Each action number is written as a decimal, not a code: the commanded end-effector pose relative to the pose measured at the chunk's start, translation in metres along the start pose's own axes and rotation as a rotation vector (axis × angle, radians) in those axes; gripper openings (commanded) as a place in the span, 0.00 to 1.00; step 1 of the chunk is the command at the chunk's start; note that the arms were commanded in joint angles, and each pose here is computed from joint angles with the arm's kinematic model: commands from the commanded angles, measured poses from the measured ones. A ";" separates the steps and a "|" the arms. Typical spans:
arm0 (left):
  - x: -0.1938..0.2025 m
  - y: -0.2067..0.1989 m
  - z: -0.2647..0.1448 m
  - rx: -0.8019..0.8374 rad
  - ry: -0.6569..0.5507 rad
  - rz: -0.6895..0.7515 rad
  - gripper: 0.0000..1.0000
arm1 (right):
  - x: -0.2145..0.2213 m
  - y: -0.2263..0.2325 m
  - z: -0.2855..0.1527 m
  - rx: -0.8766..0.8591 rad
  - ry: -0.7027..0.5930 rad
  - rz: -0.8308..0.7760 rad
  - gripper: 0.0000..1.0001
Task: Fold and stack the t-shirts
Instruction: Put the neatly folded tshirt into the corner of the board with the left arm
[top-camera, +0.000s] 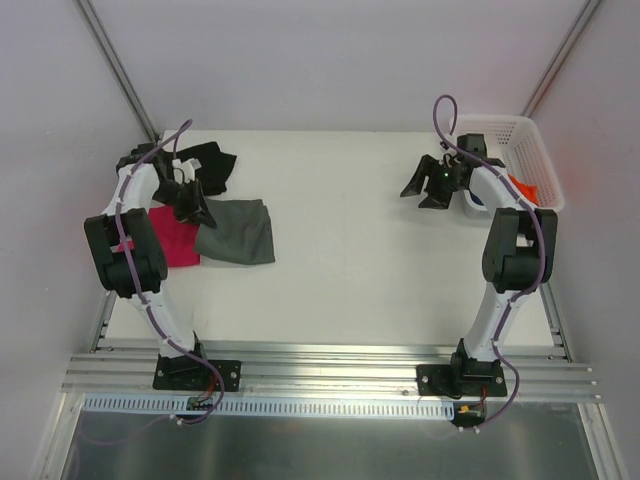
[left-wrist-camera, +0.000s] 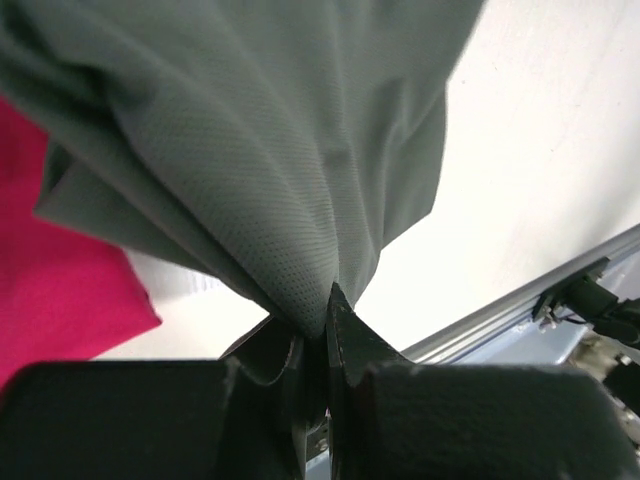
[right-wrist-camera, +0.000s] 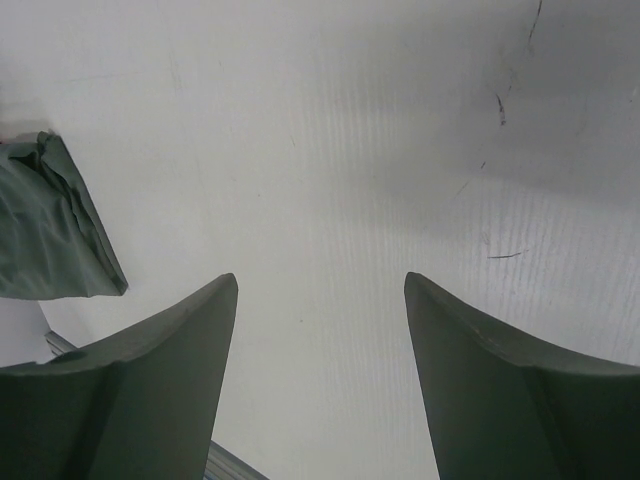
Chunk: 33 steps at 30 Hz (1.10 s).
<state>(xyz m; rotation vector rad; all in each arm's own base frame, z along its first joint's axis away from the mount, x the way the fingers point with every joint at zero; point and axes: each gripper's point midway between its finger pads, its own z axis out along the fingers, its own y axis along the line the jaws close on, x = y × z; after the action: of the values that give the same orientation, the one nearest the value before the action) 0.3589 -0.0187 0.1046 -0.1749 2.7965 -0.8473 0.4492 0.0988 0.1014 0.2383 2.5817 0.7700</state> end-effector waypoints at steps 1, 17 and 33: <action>0.001 -0.014 -0.041 -0.041 -0.061 0.089 0.00 | -0.019 0.013 -0.029 -0.047 -0.080 -0.001 0.72; -0.003 0.024 -0.098 -0.110 -0.183 0.002 0.00 | -0.022 0.003 -0.031 -0.067 -0.086 0.087 0.71; -0.023 0.033 -0.126 -0.128 -0.265 -0.028 0.00 | -0.017 0.006 -0.036 -0.073 -0.102 0.091 0.71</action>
<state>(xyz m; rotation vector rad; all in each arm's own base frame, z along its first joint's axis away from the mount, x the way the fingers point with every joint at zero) 0.3474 0.0752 0.1754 -0.3369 2.6385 -0.6063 0.4445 0.0791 0.1050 0.4058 2.5408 0.8359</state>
